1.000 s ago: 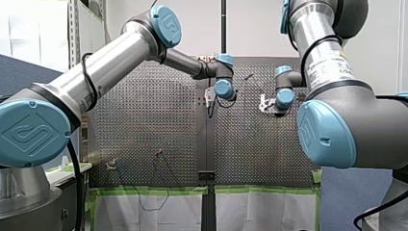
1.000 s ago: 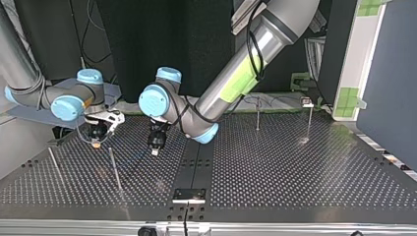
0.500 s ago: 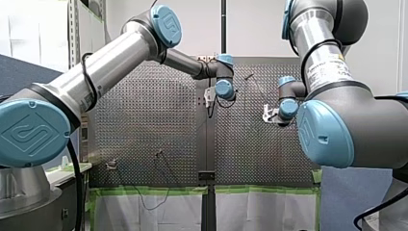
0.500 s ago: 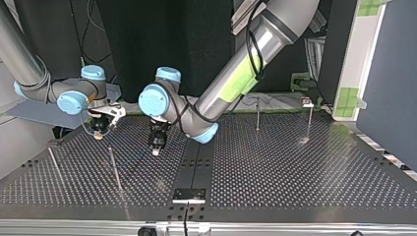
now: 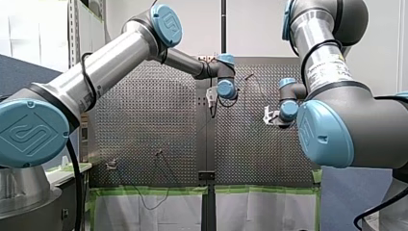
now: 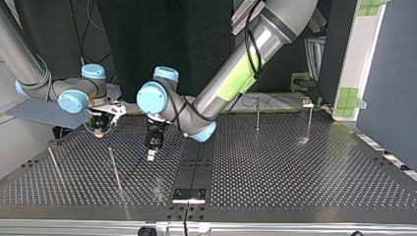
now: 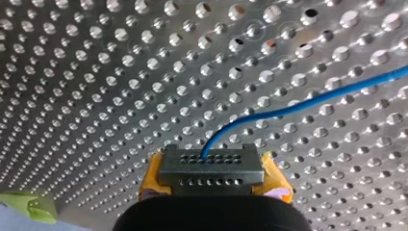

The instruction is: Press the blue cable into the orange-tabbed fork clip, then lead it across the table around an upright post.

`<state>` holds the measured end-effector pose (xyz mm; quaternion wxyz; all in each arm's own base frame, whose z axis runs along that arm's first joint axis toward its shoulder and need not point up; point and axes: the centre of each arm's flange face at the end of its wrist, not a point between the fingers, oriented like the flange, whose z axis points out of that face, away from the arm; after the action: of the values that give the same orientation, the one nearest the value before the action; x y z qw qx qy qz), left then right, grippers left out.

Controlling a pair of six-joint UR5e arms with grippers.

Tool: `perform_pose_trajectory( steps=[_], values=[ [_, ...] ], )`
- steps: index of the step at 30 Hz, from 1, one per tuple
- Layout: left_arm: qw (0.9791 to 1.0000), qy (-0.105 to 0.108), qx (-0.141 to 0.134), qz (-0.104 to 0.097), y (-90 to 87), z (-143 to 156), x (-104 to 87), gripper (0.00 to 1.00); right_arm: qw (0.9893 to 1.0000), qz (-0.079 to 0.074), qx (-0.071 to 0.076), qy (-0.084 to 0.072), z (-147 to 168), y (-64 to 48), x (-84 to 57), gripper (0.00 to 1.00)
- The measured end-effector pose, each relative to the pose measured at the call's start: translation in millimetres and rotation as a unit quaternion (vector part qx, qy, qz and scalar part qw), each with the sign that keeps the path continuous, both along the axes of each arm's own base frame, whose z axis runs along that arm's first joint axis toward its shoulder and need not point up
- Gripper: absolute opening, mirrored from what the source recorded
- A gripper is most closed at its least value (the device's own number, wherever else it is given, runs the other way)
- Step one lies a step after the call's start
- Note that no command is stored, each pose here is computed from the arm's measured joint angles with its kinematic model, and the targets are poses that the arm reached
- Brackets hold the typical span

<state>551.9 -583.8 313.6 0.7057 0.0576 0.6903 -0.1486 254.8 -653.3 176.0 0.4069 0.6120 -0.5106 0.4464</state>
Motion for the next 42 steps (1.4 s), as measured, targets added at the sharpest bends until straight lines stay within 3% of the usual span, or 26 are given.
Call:
perform_pose_trajectory(
  steps=[15,20,25,35,42],
  values=[
    [0.9982,0.026,-0.053,-0.010,10.7,-28,26.3,1.00,0.9997,-0.022,0.007,-0.011,-34,9.5,-28.4,0.00],
    [0.9979,0.042,-0.049,-0.006,13.8,-42,29.5,1.00,0.9995,-0.025,0.009,-0.017,-49,17.5,-34.2,0.00],
    [0.9980,0.044,-0.045,0.001,16.4,-45,31.2,1.00,0.9995,-0.026,0.009,-0.013,-71,22.2,-36.9,0.00],
    [0.9982,0.044,-0.038,0.014,19.1,-46,31.0,1.00,0.9995,-0.030,0.008,-0.006,-127,17.0,-45.1,0.00],
    [0.9981,0.046,-0.036,0.020,19.8,-47,29.8,1.00,0.9993,-0.038,0.007,0.005,-159,11.6,-62.0,0.00]
  ],
)
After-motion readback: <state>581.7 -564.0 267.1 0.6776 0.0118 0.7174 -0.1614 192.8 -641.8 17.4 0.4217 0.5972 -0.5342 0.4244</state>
